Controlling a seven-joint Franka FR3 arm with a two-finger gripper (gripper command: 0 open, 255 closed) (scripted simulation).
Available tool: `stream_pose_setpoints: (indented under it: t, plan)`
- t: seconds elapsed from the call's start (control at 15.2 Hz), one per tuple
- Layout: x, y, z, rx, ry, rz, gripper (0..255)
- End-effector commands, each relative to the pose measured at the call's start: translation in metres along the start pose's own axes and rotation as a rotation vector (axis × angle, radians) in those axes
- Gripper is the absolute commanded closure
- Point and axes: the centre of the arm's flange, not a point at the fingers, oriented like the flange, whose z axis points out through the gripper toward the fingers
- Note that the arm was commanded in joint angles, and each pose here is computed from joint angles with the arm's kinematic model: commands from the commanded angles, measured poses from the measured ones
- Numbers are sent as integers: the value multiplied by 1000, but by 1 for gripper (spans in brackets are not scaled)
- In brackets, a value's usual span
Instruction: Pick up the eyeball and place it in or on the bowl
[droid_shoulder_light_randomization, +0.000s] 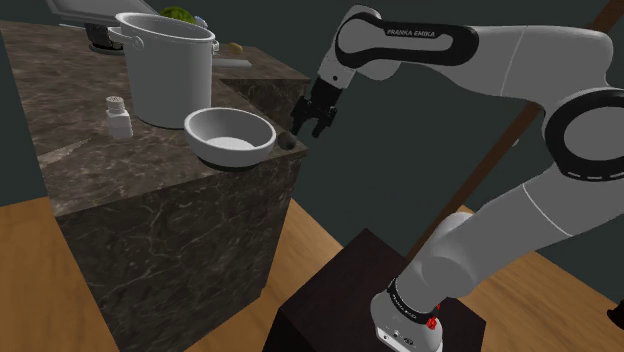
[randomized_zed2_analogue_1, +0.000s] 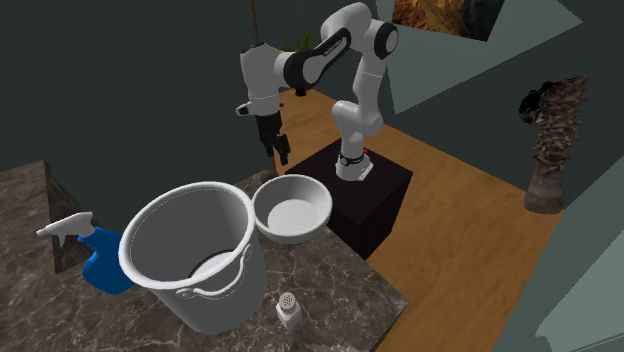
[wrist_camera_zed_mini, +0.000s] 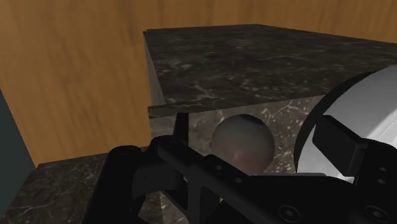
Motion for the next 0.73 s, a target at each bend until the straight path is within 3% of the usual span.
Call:
stream_pose_setpoints:
  t: [0.0,0.13,0.66]
  plan:
    - [21,0,5,20,15,-7,0]
    - [44,-2,10,39,29,-13,0]
    - [45,-4,50,39,29,-13,0]
